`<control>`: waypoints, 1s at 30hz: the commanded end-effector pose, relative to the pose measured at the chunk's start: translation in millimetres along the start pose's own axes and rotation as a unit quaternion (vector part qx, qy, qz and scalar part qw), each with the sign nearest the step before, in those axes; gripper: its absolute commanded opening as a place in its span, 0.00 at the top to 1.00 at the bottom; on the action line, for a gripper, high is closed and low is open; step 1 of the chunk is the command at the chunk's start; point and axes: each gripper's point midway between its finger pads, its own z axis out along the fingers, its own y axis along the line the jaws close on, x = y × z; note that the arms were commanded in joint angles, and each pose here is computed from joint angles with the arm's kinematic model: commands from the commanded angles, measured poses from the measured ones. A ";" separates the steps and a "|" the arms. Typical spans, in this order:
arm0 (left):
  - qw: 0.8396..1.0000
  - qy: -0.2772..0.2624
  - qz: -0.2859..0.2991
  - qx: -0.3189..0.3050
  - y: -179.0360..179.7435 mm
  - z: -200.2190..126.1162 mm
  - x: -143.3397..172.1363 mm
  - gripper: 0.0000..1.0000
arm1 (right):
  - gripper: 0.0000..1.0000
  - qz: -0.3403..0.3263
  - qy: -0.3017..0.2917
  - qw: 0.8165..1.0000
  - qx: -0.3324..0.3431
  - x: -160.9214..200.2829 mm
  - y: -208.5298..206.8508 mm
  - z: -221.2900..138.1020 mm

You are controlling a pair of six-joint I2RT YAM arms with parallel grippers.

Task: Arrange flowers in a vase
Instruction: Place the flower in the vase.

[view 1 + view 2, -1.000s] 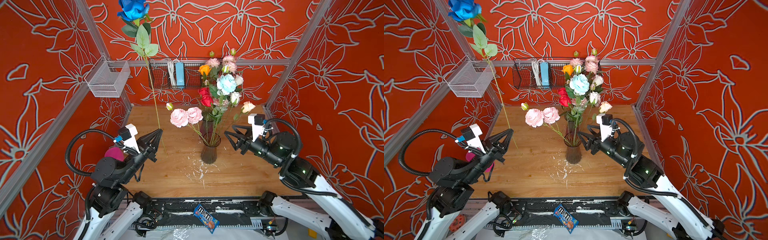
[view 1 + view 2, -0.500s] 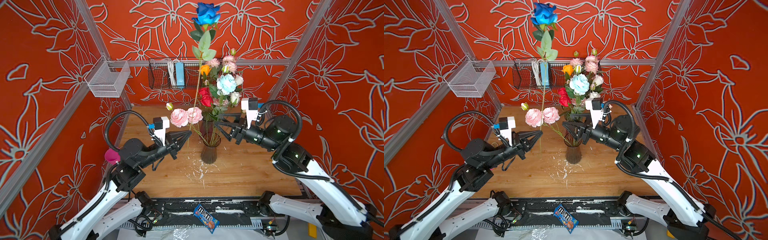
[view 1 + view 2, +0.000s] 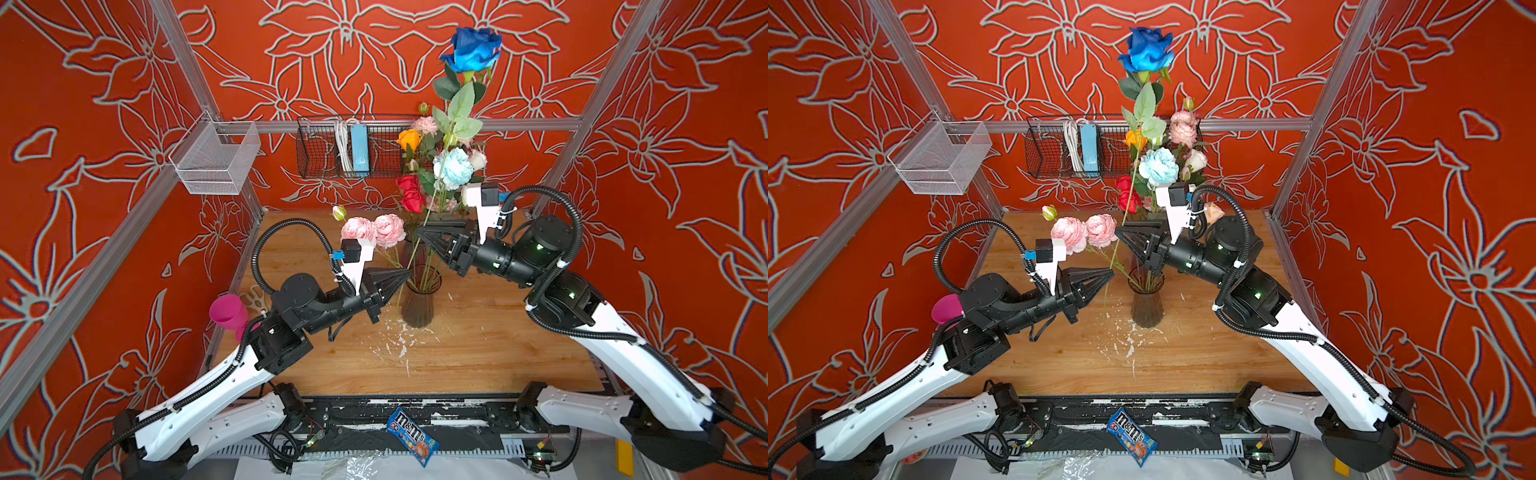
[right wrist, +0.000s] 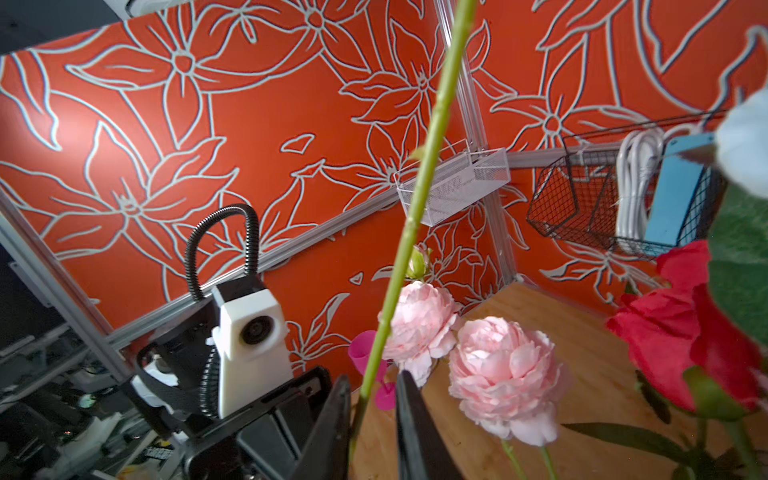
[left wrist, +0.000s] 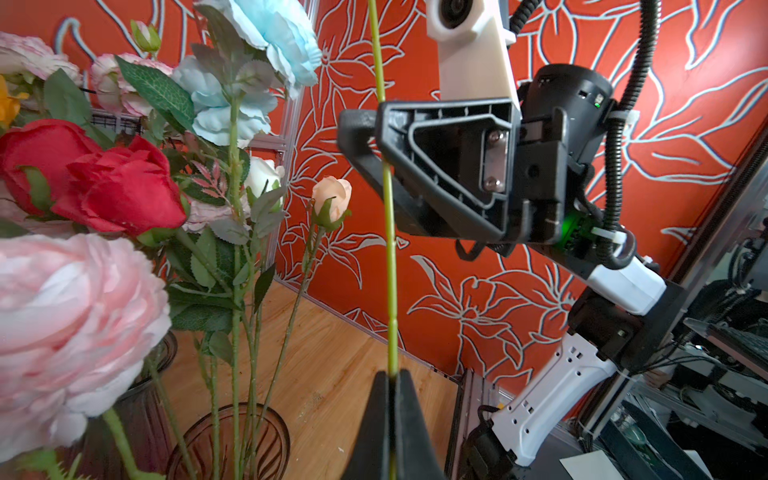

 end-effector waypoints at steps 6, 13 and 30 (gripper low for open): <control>1.000 -0.005 0.015 0.000 -0.2 4.8 0.4 1.00 | 0.95 -0.011 -0.022 1.000 -0.018 -15.0 10.5 -2.6; 1.000 0.001 0.012 -0.016 6.7 4.5 6.6 0.49 | 1.00 -0.014 -0.024 1.000 -0.009 -13.5 8.2 -6.3; 0.985 -0.016 -0.030 -0.172 53.7 -92.4 52.0 0.13 | 1.00 -0.169 -0.075 0.966 0.183 -10.5 -48.8 -56.8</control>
